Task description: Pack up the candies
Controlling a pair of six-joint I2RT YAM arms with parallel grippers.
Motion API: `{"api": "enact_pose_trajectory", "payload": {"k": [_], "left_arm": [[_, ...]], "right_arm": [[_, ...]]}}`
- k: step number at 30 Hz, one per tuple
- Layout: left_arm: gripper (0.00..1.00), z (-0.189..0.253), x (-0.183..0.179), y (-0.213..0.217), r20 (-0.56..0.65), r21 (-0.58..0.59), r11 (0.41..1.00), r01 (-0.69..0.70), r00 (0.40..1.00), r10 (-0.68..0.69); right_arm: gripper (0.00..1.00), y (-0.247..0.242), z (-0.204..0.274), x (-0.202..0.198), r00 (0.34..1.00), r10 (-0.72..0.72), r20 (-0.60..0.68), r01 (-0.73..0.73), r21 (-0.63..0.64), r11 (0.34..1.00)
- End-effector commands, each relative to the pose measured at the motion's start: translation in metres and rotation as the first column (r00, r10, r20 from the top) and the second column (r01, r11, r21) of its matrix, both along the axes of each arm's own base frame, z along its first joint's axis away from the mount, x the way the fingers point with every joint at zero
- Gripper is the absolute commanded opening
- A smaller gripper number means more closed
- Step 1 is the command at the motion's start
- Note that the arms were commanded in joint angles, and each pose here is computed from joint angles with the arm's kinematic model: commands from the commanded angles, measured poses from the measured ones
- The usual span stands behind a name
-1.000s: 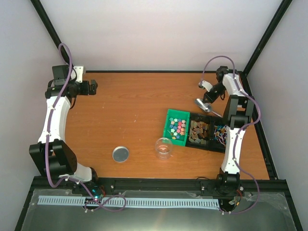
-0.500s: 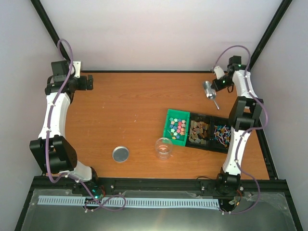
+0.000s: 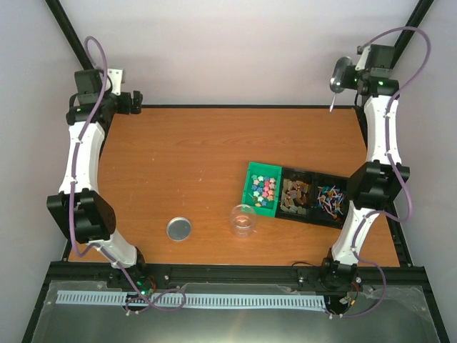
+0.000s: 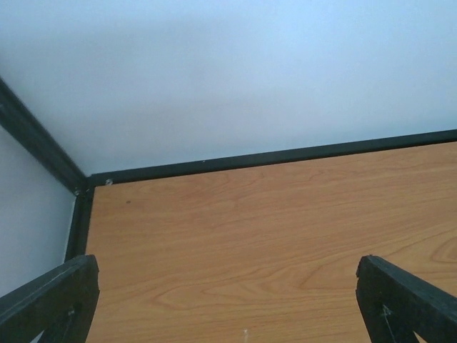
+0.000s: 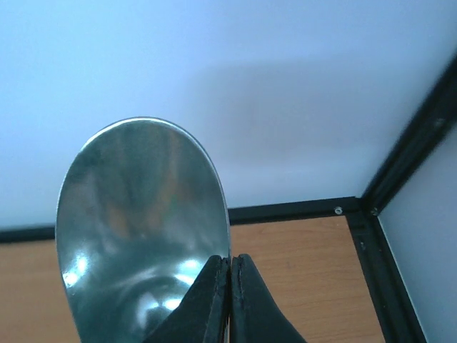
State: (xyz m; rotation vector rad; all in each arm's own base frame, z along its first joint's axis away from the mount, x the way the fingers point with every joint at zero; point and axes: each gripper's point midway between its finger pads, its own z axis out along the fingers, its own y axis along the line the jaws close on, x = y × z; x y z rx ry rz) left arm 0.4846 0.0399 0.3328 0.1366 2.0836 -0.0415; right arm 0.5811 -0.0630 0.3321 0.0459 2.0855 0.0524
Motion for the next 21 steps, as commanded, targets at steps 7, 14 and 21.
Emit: {"api": "enact_pose_trajectory", "payload": {"k": [7,14,21], "left_arm": [[1.0,0.042,0.003,-0.09,0.131,0.01,0.96,0.279,0.952,-0.278],[1.0,0.049,-0.013,-0.19,0.224,0.106,0.875,0.472,0.846,-0.484],[1.0,0.046,-0.056,-0.309,0.286,0.181,0.707,0.684,0.652,-0.703]], "right_arm": [[0.03,-0.015,0.038,-0.029,0.921,-0.389,-0.032,0.358,0.465,0.81],[0.03,0.024,-0.03,-0.058,0.885,-0.331,-0.327,0.465,0.612,0.64],[0.03,0.061,-0.077,-0.097,0.812,-0.268,-0.518,0.573,0.622,0.534]]}}
